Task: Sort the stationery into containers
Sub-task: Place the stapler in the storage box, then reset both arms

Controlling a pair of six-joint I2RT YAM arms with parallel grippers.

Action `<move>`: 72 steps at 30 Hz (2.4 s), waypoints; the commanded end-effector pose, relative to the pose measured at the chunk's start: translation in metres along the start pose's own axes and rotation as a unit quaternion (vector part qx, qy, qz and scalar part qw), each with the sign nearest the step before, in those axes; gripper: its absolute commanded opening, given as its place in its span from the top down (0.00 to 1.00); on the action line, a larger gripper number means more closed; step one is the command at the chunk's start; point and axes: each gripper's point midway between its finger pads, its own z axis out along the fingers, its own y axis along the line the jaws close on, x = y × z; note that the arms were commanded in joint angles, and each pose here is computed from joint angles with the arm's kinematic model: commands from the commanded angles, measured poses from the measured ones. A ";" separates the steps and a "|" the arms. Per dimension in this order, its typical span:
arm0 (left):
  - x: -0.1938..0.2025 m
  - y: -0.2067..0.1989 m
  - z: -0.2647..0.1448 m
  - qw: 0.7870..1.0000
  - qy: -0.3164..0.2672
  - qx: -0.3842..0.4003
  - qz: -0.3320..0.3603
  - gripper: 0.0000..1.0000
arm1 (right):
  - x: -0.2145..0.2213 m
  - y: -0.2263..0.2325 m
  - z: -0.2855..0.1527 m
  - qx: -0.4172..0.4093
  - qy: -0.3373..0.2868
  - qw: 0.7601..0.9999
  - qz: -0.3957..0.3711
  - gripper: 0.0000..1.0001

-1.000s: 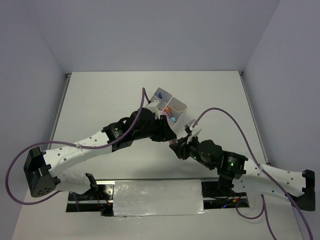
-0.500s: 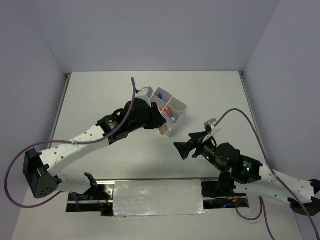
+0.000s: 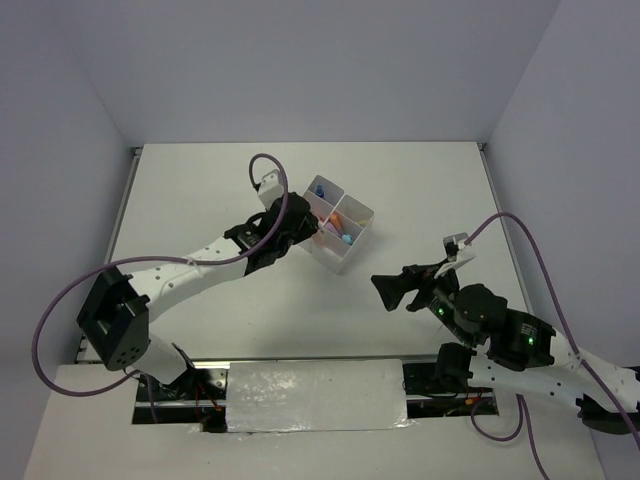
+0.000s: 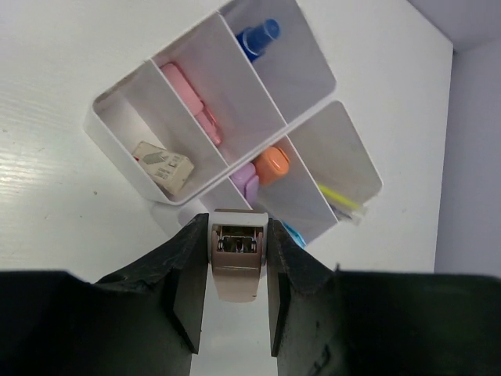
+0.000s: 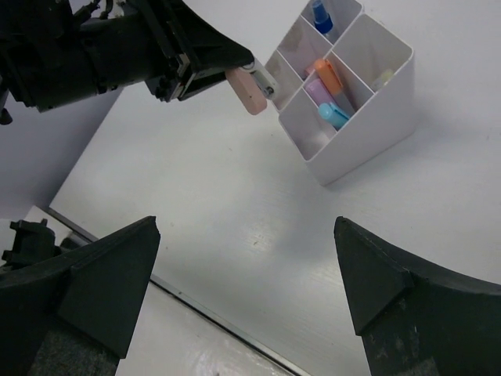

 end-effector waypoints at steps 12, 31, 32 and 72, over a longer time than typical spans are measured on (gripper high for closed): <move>0.009 0.006 0.038 0.990 -0.052 -0.011 -0.134 1.00 | 0.001 0.012 -0.002 -0.029 0.012 1.000 0.003 0.00; 0.040 -0.002 0.046 0.990 -0.022 -0.010 -0.138 0.29 | 0.003 0.023 -0.005 -0.066 0.015 0.998 -0.003 0.00; 0.041 -0.001 0.044 0.990 -0.023 -0.011 -0.137 0.24 | 0.003 0.024 -0.005 -0.068 0.016 0.998 -0.004 0.00; -0.155 0.204 -0.292 0.951 -0.286 -0.060 0.105 0.01 | -0.100 -0.087 -0.099 0.154 -0.066 0.985 -0.030 0.00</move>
